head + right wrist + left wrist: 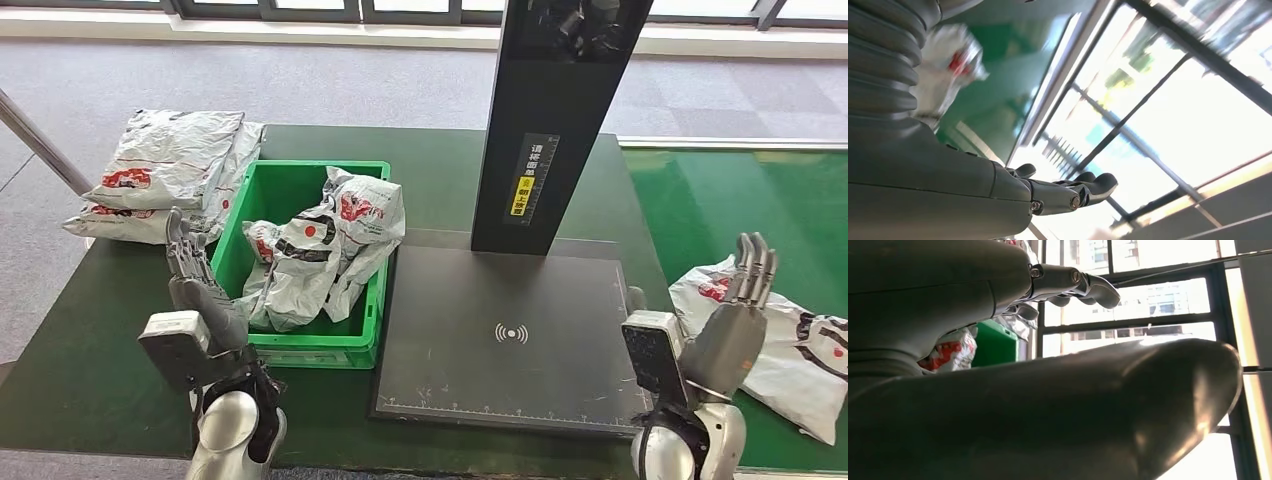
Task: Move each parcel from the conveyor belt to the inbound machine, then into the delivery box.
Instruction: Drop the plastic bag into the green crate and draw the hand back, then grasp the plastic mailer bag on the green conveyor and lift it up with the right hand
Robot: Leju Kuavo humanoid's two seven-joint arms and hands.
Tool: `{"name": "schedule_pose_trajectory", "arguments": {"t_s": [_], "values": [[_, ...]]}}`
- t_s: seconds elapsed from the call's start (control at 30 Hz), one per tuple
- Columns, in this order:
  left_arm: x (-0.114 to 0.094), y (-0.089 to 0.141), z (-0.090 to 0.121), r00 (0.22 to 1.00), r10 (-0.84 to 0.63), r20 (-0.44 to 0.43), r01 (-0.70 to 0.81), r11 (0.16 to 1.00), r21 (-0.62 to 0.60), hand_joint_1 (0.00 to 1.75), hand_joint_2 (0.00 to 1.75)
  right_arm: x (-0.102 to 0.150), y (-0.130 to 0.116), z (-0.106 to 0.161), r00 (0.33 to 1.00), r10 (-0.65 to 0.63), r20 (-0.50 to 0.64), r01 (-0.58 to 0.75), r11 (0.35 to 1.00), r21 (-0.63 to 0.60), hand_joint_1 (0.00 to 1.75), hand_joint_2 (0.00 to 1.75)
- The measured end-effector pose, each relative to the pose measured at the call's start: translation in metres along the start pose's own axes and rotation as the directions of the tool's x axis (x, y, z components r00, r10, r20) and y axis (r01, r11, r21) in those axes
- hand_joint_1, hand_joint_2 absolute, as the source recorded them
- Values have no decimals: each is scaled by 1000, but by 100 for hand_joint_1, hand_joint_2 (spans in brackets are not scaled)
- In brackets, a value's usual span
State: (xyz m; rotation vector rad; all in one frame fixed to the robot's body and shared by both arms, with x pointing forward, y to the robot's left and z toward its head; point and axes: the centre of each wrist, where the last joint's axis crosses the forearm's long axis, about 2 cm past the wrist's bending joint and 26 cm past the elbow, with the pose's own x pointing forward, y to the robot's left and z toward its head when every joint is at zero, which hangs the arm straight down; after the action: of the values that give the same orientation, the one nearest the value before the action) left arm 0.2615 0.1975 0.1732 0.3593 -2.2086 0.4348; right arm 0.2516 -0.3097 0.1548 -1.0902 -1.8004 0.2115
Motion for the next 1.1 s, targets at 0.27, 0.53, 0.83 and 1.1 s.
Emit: {"name": "schedule_pose_trajectory", "arguments": {"t_s": [0.27, 0.53, 0.83, 1.1], "values": [[18, 8, -2, 996, 73, 48, -74, 997, 28, 0, 0, -70, -21, -8, 962, 224, -152, -228, 974, -6, 0, 175], [21, 8, -3, 992, 125, 24, -125, 992, 9, 0, 0, -85, -25, -8, 929, 291, -227, -294, 956, 22, 0, 175], [18, 14, -4, 970, 243, 15, -241, 967, -86, 0, 0, -179, -56, -26, 800, 418, -430, -370, 908, 194, 0, 175], [19, 21, 0, 973, 229, 41, -222, 965, -138, 0, 0, -228, -69, -36, 657, 513, -553, -360, 857, 369, 0, 175]]}}
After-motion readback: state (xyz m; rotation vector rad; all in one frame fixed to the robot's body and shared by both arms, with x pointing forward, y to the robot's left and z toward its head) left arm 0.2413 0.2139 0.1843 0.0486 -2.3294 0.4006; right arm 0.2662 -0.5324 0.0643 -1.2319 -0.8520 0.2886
